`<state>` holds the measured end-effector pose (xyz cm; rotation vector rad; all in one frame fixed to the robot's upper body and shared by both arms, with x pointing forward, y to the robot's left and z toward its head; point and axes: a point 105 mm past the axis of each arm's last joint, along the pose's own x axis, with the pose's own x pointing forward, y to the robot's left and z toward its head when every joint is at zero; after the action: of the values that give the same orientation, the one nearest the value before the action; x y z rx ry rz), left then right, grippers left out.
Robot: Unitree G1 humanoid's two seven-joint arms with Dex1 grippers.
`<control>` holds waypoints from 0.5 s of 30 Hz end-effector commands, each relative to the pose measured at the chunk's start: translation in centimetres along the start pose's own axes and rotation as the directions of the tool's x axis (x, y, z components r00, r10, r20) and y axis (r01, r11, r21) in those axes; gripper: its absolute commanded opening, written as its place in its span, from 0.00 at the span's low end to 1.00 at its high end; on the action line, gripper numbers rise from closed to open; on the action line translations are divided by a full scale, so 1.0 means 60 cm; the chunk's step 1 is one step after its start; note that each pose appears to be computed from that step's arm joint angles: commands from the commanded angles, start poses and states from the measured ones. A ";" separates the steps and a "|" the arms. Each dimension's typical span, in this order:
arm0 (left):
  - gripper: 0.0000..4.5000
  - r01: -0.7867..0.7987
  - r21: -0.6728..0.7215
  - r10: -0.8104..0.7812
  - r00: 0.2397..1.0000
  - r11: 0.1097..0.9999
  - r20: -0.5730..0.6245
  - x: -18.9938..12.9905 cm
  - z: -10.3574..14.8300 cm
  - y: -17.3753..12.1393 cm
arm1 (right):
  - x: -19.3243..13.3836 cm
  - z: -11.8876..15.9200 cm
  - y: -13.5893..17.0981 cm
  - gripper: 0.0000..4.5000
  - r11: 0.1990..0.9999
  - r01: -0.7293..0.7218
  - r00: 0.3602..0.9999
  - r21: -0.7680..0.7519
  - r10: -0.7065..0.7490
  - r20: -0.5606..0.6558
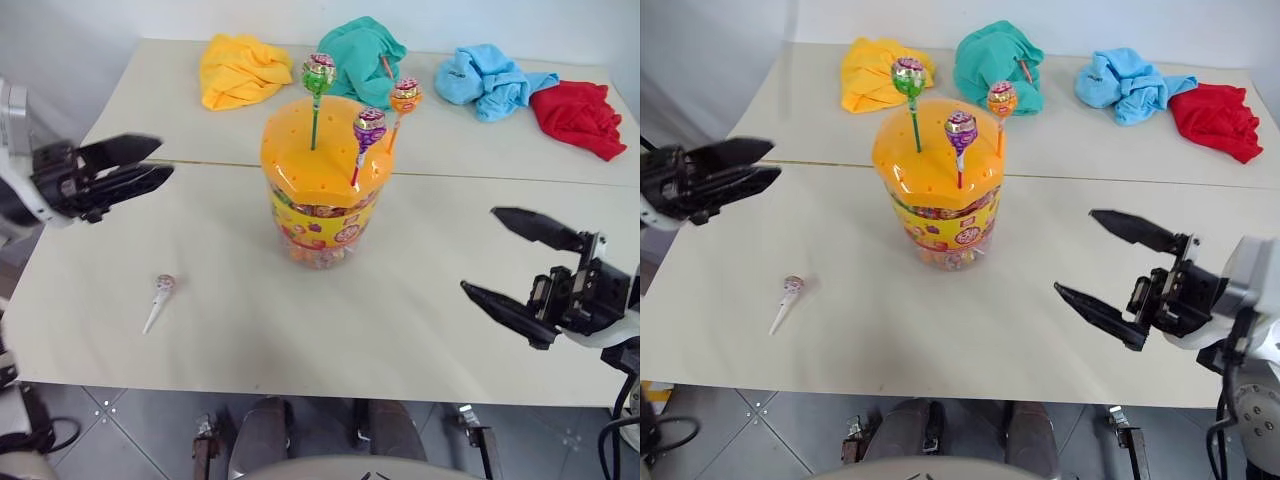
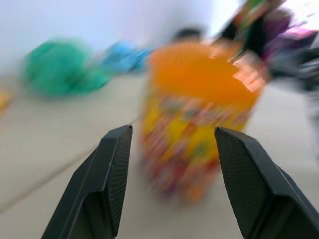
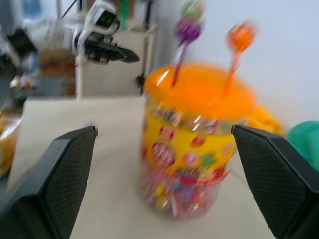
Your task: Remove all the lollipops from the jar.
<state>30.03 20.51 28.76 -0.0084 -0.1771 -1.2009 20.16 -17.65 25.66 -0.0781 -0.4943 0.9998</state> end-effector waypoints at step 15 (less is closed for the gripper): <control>0.43 0.300 0.095 -0.308 0.947 0.949 0.087 0.178 0.027 -0.030 | 0.016 0.059 0.015 1.00 0.988 0.152 0.974 -0.028 -0.145 0.172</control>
<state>32.71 10.72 30.44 -0.0083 -0.2870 -1.4609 19.22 -17.09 28.35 0.0415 -0.6231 0.8585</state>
